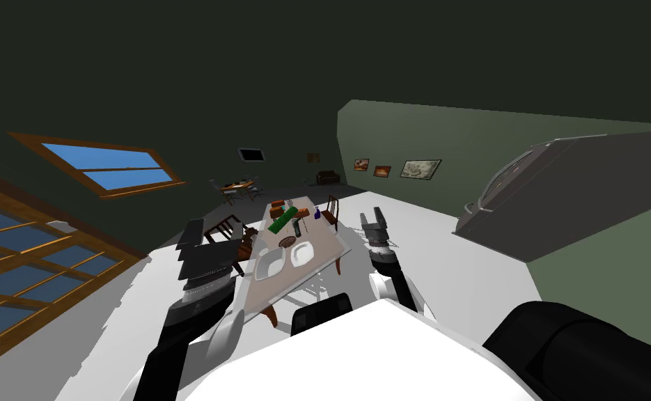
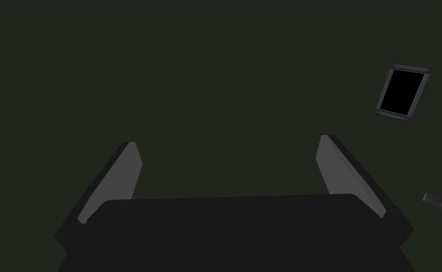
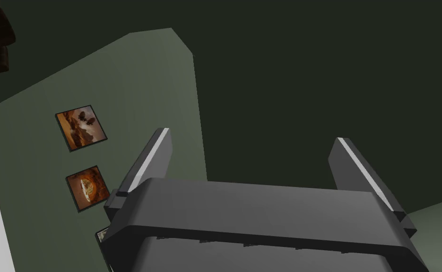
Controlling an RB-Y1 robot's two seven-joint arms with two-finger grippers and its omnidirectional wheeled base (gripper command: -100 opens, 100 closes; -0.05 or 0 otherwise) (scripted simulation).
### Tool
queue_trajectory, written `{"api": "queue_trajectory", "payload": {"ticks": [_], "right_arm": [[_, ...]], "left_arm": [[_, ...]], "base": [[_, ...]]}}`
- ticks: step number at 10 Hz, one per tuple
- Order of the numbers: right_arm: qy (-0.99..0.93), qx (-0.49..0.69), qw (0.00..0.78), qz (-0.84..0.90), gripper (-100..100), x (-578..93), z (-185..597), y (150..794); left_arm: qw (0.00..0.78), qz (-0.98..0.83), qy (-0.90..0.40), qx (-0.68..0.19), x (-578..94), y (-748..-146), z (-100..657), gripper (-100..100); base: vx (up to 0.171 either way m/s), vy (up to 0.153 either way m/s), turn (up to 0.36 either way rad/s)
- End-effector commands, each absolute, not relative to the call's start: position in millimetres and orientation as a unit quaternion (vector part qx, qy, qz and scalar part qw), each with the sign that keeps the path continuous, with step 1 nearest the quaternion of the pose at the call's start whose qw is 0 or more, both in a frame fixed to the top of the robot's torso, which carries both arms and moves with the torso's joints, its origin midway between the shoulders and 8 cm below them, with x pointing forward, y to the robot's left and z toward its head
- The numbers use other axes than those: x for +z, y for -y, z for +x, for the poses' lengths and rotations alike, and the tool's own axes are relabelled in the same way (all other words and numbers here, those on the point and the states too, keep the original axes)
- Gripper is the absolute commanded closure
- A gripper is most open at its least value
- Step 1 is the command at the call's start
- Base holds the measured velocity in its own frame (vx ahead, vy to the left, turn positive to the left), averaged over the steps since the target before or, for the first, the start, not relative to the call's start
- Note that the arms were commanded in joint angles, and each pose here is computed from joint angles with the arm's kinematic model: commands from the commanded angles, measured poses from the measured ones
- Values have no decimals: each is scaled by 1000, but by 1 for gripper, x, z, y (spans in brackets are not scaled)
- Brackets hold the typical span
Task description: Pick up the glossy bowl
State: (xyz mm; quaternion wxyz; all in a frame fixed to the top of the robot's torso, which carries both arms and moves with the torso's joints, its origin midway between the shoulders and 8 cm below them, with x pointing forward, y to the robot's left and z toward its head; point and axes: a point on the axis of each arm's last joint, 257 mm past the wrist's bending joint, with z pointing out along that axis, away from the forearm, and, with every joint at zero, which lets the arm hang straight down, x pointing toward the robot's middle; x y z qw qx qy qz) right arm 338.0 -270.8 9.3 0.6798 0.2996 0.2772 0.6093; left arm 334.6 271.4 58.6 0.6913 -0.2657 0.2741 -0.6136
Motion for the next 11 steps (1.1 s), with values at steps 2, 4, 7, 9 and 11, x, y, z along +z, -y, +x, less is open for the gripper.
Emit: {"api": "queue_trajectory", "payload": {"ticks": [2,4,7,9,11], "right_arm": [[-277,609,680,300,0,9,338,271],[-277,609,680,300,0,9,338,271],[-277,609,680,300,0,9,338,271],[-277,609,680,300,0,9,338,271],[-277,609,680,300,0,9,338,271]], "left_arm": [[685,-271,-303,-604,44,-271,349,-100],[680,-284,-324,-593,30,-275,363,-100],[674,-305,-345,-577,11,-283,380,-100],[667,-331,-367,-559,-11,-293,398,-100],[661,-348,-379,-546,-25,-299,408,-100]], "base": [[-58,-20,6],[-63,-33,-2],[-30,-25,-3],[-31,-26,-11],[-25,-25,-5]]}}
